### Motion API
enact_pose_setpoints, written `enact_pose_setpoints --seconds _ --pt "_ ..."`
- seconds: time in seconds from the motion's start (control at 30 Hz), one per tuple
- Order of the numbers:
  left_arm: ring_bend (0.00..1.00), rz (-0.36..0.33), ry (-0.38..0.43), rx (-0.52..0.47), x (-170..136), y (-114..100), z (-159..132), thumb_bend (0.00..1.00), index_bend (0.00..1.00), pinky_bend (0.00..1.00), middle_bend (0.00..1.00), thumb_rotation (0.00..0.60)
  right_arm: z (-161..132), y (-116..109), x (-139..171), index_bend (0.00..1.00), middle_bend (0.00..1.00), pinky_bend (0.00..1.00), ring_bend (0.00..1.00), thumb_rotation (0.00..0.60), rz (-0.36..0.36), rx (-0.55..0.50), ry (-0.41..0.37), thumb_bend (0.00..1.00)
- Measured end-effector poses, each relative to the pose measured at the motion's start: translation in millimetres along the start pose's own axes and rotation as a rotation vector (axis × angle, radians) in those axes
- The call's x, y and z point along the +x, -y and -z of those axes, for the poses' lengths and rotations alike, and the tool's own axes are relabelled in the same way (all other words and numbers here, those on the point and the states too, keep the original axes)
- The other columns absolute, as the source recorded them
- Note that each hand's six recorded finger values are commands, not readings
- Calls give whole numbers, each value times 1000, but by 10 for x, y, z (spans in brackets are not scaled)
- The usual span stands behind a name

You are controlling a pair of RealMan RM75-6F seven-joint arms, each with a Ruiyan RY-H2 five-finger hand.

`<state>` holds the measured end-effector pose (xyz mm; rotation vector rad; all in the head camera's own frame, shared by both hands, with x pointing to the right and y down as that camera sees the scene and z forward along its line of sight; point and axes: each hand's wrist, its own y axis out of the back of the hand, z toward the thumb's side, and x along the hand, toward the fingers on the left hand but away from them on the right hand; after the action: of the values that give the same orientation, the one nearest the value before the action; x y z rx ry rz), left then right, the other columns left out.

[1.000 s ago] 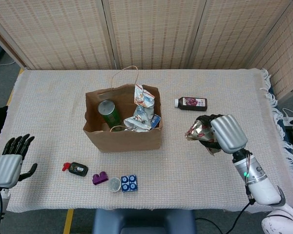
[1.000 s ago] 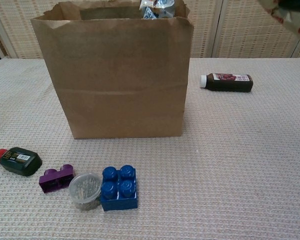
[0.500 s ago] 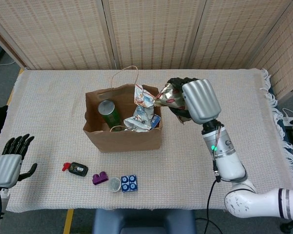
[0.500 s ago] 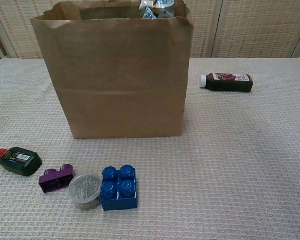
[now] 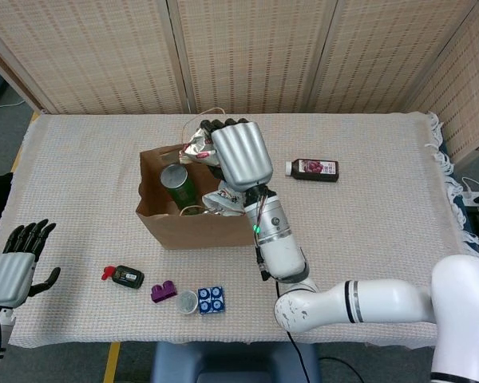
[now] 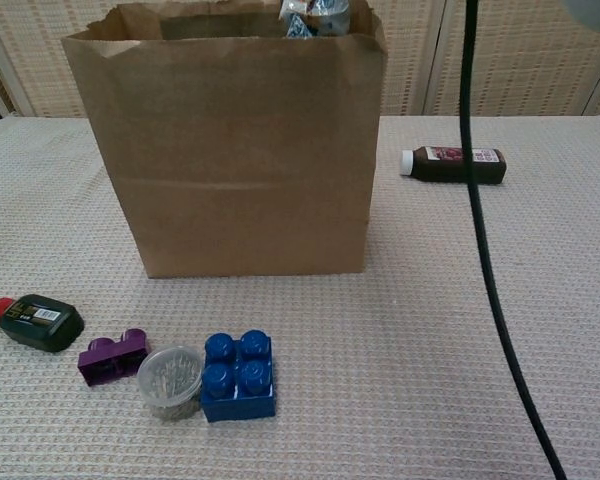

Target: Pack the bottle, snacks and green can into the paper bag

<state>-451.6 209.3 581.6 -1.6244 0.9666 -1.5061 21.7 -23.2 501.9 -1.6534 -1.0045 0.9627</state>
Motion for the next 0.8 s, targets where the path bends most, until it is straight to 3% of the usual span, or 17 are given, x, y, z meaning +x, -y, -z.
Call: enact_pose_setpoints --seconds 0.1,0.17,0.3,0.57,0.8 --pt "0 0 -2 -3 1 1 0 344 53 0 0 600 -31 169 -36 87 324 234 188 600 -47 12 18 356" --pt "0 0 -2 -6 1 1 1 345 53 0 0 600 -65 277 -43 14 221 145 97 600 -79 26 20 265" --pt "0 1 -2 -7 1 1 4 344 53 0 0 600 -141 364 -33 0 74 73 1 600 -104 42 4 143" --pt "0 0 -3 -5 -2 0 2 344 53 0 0 600 -229 177 -22 0 44 69 0 600 -51 -55 -21 121" --pt "0 -2 -6 -6 -13 -1 10 345 53 0 0 600 -28 -22 82 0 44 65 0 600 -38 -66 1 120"
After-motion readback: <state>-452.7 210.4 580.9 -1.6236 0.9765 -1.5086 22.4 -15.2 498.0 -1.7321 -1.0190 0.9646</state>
